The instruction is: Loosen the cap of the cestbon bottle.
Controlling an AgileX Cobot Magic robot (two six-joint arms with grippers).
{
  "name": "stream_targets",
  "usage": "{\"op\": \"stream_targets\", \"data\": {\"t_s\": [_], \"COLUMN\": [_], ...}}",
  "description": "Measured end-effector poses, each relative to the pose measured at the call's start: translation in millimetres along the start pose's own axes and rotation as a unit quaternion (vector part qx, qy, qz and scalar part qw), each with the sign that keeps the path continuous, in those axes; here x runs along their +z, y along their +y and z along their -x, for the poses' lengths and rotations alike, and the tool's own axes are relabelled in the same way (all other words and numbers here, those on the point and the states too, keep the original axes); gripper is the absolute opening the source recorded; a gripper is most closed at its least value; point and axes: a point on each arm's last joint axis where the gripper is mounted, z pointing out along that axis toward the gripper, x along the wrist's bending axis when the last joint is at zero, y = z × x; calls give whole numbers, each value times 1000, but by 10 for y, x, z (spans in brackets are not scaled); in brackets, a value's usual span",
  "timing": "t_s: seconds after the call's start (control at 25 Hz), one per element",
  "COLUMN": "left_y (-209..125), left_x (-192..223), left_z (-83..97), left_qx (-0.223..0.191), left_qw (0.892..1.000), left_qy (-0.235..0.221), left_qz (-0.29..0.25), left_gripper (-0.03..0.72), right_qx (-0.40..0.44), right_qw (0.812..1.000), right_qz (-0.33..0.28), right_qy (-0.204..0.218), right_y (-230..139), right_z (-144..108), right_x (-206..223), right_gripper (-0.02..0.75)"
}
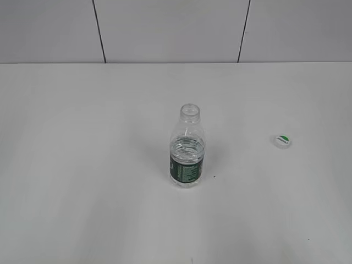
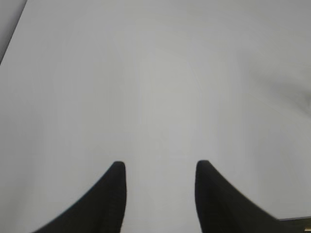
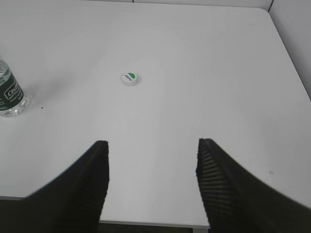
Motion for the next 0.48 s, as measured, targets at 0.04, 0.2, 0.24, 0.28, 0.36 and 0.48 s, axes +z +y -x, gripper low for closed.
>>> {"op": "stream_targets", "data": {"t_s": [0.04,0.2,0.24,0.28,0.36,0.48], "left_y": [-3,-18,-29,-43,-86,-114], "left_x": [-3,-8,-20,-38,-107,-147], "left_z": [6,57,64,69,64,60], "left_qx": [6,35,40,41,42,44], "left_qw": [1000,999,998,998,997,996], "left_qy": [-4,-32,-38,-43,-47,-49], "left_qz": [1,1,5,12,37,52], "left_gripper": [299,299,299,299,299,299], "right_qx": [0,0,0,0,0,0], "right_qw": [1000,1000,1000,1000,1000,1000], "right_qz": [-2,-9,-10,-10,-10,-12], "right_qy": [0,1,1,1,1,1], "right_y": [-8,-29,-30,-30,-31,-34], "right_z": [-1,-3,-3,-3,-3,-4], "right_x": [9,27,27,27,27,29], "right_gripper": [442,442,442,442,442,442]}}
